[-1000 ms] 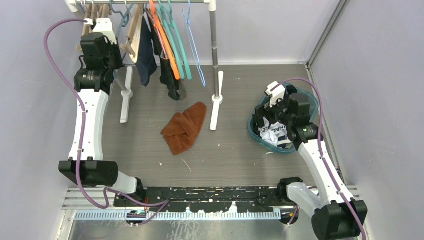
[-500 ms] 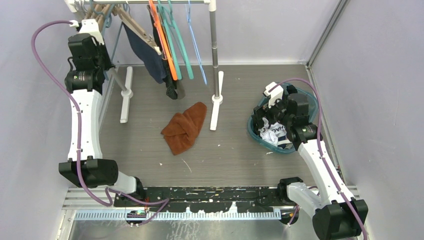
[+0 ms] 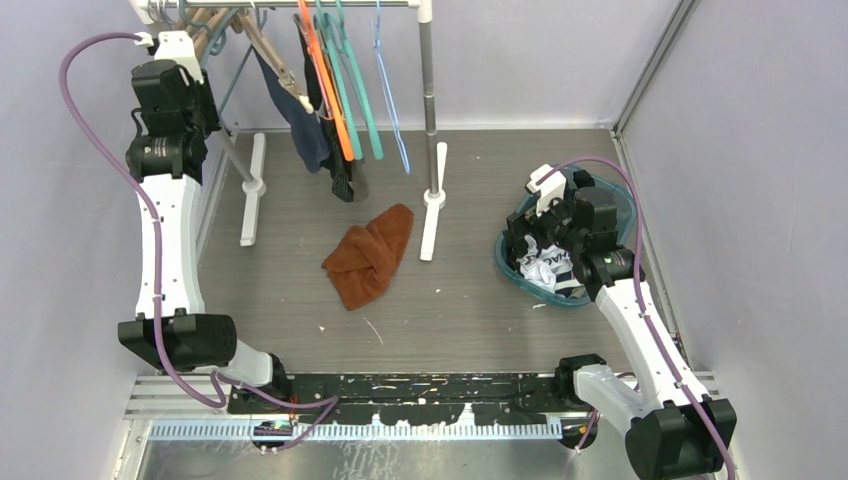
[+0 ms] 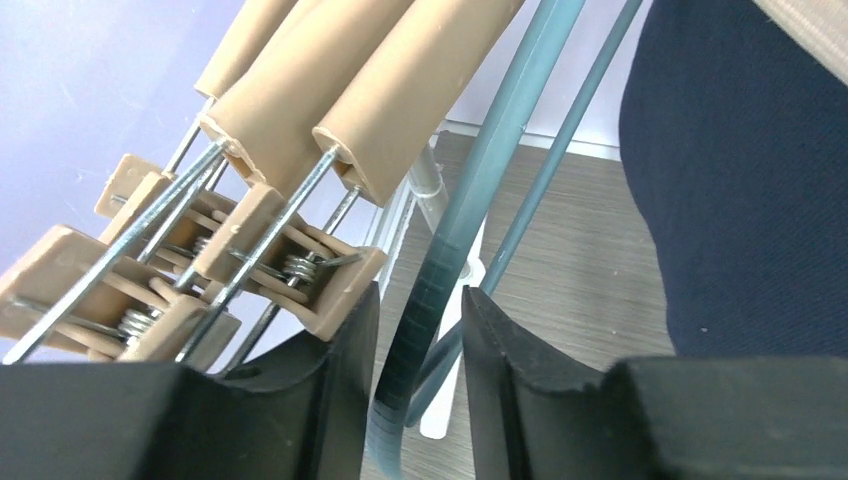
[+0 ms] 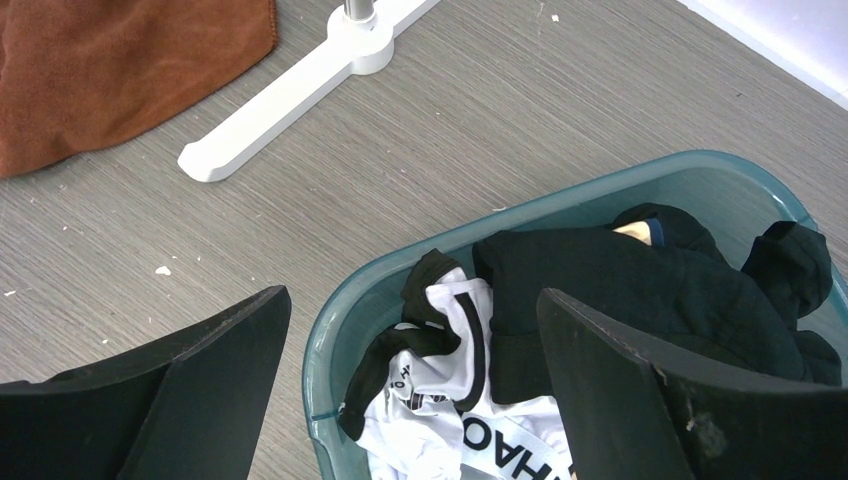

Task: Remove the underwear clipped to the hanger
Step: Move the hanger to the clothesline, then pick up the hanger from the clothesline.

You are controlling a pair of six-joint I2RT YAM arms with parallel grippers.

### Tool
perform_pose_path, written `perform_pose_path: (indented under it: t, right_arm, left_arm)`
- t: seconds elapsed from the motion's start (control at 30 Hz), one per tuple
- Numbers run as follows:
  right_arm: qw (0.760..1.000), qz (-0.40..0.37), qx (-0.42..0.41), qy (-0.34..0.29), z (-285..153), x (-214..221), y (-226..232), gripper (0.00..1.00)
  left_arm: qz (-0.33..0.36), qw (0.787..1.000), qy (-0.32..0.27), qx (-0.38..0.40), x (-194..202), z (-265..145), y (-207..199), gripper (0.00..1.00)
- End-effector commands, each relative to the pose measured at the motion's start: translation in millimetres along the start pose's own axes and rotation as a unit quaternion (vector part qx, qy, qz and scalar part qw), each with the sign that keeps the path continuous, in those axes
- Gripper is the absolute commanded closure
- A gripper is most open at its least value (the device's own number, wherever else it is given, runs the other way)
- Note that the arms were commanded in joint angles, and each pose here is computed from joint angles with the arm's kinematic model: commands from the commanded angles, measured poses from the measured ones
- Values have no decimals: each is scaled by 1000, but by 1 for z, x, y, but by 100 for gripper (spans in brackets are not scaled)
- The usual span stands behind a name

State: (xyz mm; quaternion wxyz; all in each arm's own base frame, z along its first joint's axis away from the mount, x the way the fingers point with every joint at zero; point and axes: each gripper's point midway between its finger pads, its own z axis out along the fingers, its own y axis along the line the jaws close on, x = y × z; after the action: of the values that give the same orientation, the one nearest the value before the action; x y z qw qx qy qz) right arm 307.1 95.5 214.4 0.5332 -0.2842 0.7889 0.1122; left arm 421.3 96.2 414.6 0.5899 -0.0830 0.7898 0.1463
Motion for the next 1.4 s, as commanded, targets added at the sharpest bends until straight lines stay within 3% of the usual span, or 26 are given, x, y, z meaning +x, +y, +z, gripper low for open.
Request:
perform_pose_path:
  t: [0.0,0.13,0.4,0.6,0.93,1.07,1.37]
  right_arm:
    - [1000,-18,7,-17,1,-10,-3,0]
    - [1000,-19,8,-17,1,-10,-3,0]
    - [1000,-18,4,-15,2,-9,-2,0]
    - [1000,-17,2,-12,3,-8,-2,0]
    - [1000,-21,3,-11,3,-7,-2,0]
    - [1000,-22,3,-10,3,-6,-2,0]
    - [1000,-23,8,-2,5,-1,-4,0]
  left_arm:
    - [16,999,-34,-31,-24,-7,17,57]
    - [24,999,-30,-12,-19,-16,13,44]
    - [14,998,-53,21,-32,-63,10,2]
    - [-39,993,-66,86,-50,-101,-8,2]
    - [-134,967,-50,209,-89,-120,-61,2]
    - [-136,960,-50,239,-97,-118,-87,2]
    - [-113,967,-45,223,-98,-79,-125,0]
